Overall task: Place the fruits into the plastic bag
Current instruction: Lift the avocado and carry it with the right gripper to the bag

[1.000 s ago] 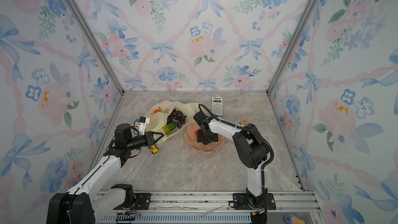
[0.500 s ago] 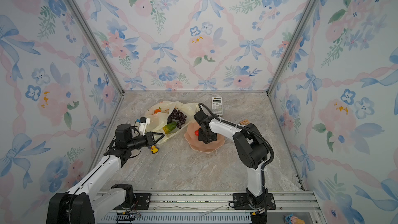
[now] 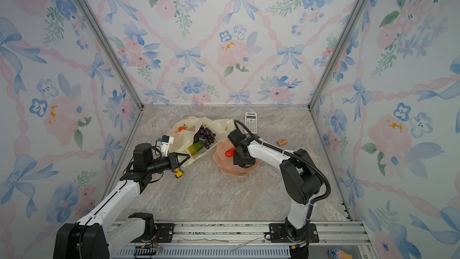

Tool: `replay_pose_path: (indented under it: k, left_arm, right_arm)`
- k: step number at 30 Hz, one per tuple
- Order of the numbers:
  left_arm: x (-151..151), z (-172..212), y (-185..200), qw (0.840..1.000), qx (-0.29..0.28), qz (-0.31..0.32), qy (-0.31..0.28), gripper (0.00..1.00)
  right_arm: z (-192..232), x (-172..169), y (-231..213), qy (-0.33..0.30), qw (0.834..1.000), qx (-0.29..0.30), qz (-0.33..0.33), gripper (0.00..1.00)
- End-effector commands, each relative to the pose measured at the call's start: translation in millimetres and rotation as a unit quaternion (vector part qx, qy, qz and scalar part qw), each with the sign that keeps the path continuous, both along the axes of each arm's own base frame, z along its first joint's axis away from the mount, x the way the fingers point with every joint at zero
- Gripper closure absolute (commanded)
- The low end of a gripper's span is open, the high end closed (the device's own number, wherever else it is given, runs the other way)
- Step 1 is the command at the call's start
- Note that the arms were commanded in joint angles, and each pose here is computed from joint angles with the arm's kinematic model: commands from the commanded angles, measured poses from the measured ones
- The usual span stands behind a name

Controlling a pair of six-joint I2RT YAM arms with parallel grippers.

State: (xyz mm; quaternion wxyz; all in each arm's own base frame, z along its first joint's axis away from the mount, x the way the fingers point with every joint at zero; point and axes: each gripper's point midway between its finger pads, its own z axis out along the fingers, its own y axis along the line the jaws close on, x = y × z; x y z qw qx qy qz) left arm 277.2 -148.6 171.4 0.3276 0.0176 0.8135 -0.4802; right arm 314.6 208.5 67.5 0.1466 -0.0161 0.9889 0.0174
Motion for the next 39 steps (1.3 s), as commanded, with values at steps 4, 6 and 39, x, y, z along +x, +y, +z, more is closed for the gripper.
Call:
replay_pose_path:
  k: [4,6,39]
  left_arm:
    - [0,5,-1,1.000,0.006,-0.003,-0.017,1.00]
    - [0,6,-1,1.000,0.006,-0.004,-0.018,1.00]
    - [-1,2,-4,1.000,0.012,-0.008,-0.015,1.00]
  right_arm:
    - [58,-17,-7,-0.054,0.998,0.031,0.000,0.47]
    - [75,-21,-4,-0.069,0.996,0.060,-0.007,0.47]
    - [191,19,179,-0.017,0.923,0.362,0.133,0.49]
